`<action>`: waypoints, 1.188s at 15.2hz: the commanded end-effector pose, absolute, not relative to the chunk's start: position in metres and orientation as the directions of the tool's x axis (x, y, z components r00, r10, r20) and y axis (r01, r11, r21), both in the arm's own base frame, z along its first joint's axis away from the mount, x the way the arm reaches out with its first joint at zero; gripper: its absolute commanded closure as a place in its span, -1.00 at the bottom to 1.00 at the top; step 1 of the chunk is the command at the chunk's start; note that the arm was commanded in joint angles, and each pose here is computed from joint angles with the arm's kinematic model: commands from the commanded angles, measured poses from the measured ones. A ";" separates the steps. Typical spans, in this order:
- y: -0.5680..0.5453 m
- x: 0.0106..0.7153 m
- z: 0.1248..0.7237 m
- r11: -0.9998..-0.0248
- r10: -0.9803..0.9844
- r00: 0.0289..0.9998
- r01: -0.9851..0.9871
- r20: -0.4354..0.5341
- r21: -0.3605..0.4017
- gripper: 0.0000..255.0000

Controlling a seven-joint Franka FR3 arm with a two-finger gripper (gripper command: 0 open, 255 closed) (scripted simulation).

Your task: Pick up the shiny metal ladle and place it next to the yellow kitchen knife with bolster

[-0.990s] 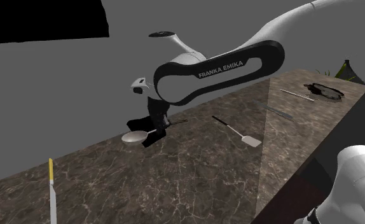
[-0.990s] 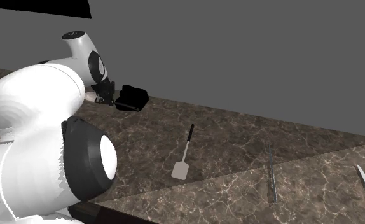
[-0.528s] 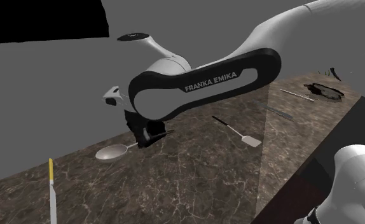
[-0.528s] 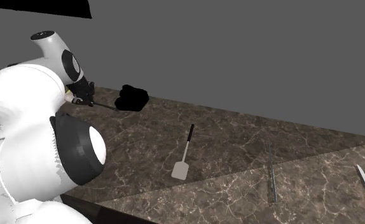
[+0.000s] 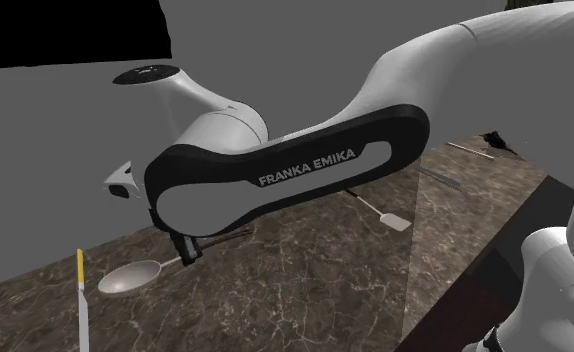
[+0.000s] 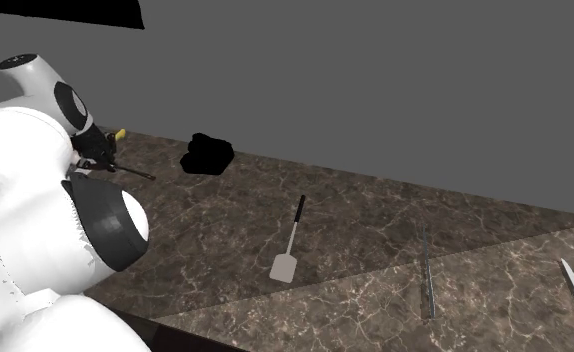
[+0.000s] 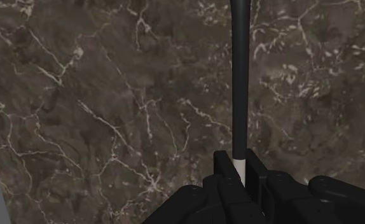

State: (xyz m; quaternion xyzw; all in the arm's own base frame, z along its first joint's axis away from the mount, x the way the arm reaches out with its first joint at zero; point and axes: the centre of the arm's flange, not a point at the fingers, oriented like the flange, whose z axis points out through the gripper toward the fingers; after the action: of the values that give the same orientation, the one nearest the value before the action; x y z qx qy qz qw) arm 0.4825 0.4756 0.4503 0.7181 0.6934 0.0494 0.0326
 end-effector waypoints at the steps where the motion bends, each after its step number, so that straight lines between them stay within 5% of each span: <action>1: 0.480 0.482 0.443 -0.037 0.999 0.035 0.993 0.026 0.115 1.00; 18: 0.480 0.482 0.353 -0.037 0.999 0.035 0.993 0.026 0.115 1.00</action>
State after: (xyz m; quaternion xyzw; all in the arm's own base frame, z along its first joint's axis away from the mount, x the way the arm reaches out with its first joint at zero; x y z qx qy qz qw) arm 0.4817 0.4802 0.3592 0.7186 0.6929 0.0491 0.0327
